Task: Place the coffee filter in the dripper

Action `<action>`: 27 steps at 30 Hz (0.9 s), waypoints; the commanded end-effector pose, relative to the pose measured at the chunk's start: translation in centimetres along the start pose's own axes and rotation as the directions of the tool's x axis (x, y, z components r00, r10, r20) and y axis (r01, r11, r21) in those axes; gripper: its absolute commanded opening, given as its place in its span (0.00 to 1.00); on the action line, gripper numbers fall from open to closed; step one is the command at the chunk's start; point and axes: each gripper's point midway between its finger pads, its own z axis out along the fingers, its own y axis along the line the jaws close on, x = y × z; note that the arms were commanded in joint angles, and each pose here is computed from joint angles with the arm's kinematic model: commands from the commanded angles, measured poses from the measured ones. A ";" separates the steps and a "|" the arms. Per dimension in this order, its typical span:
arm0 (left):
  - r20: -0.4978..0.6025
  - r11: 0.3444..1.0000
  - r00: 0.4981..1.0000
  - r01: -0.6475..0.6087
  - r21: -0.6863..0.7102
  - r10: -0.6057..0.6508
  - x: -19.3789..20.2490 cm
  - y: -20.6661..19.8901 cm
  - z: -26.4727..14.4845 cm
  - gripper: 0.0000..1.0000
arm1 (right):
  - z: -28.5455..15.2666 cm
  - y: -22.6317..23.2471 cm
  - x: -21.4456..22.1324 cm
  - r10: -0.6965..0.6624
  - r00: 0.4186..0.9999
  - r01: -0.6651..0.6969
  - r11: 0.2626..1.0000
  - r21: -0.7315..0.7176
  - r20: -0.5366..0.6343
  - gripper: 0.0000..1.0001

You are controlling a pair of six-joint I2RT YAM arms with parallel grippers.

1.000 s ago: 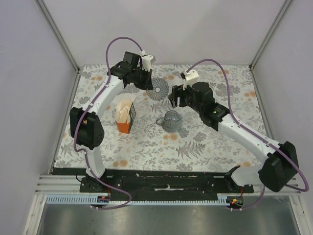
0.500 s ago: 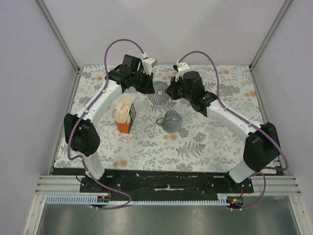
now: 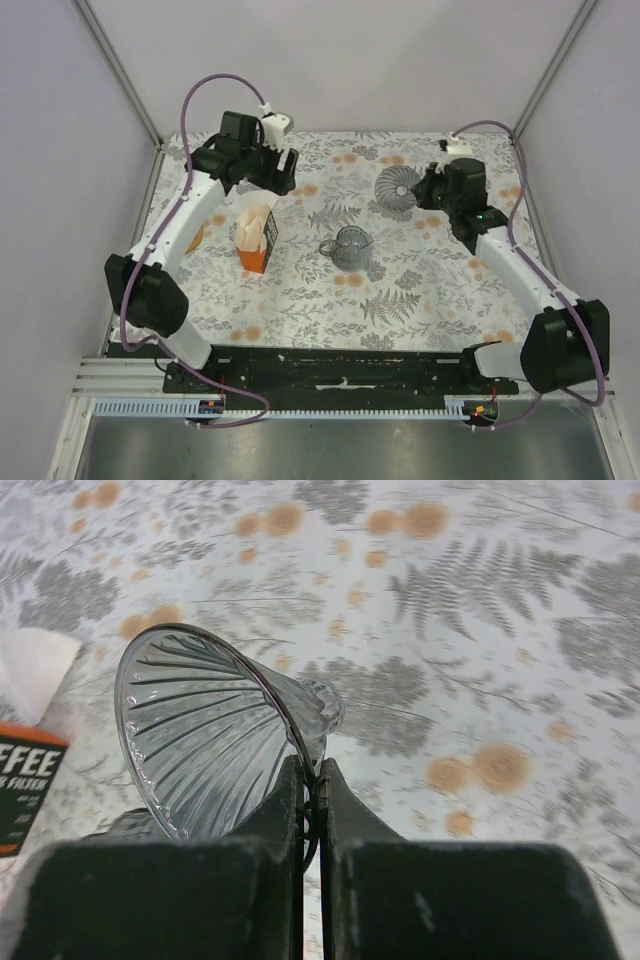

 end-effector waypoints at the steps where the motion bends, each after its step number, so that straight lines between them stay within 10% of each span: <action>1: 0.005 0.983 0.999 0.034 -0.178 -0.034 2.0 6.6 -2.6 0.85 | -2.7 -6.5 -0.6 0.059 0.995 -0.071 0.985 0.158 0.084 0.00; 19: -0.120 0.747 0.928 0.202 -0.633 -0.353 18.6 24.3 -8.3 0.79 | -4.2 -18.4 9.0 0.208 0.978 -0.172 0.871 0.460 -0.029 0.00; 27: -0.151 0.684 0.866 0.258 -0.682 -0.476 24.8 26.4 -8.2 0.73 | -4.0 -18.4 9.2 0.212 0.976 -0.165 0.872 0.460 -0.052 0.22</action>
